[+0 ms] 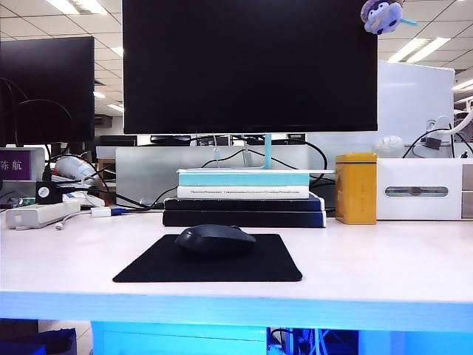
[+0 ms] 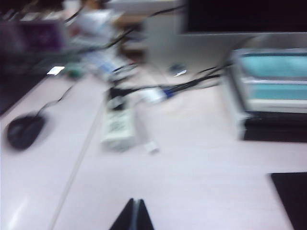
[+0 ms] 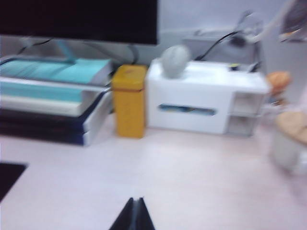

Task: Place the black mouse on the black mouse pad.

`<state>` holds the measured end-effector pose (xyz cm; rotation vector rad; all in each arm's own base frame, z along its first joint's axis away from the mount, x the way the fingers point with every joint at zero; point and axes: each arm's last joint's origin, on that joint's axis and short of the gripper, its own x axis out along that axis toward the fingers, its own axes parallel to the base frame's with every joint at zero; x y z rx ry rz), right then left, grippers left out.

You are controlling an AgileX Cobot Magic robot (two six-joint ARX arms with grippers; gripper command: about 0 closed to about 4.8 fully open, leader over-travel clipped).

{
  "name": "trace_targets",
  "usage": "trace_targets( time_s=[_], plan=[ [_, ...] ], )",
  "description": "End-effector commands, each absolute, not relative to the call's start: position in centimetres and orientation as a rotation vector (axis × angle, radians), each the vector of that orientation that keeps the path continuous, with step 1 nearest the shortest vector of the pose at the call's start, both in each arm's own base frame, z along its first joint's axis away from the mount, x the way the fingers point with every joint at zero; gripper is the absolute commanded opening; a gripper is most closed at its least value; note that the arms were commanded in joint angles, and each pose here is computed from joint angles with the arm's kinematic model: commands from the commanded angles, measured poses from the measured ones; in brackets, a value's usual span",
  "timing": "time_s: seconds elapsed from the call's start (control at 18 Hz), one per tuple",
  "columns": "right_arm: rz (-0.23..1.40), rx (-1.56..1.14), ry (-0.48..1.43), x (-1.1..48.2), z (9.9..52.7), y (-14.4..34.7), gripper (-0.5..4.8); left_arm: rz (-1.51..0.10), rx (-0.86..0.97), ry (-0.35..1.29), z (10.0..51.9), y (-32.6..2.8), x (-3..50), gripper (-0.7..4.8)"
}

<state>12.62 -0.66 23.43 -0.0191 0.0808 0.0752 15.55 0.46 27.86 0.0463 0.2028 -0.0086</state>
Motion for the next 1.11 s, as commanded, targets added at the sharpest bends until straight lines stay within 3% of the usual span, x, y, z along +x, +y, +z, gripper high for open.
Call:
trace_targets(
  time_s=[0.06, 0.61, 1.11],
  plan=[
    [0.099, -0.009, 0.087, 12.6, 23.5, -0.6, -0.06, -0.038, -0.013, 0.153, 28.2, 0.9, 15.3, -0.05],
    [0.12, 0.019, 0.156, 12.0, 22.9, -0.4, -0.06, -0.036, -0.05, 0.268, 26.4, 0.7, 14.9, -0.05],
    [0.124, 0.059, 0.087, 9.4, 21.7, 0.3, -0.06, -0.014, -0.073, 0.122, 25.2, 0.5, 11.4, -0.05]
  ],
)
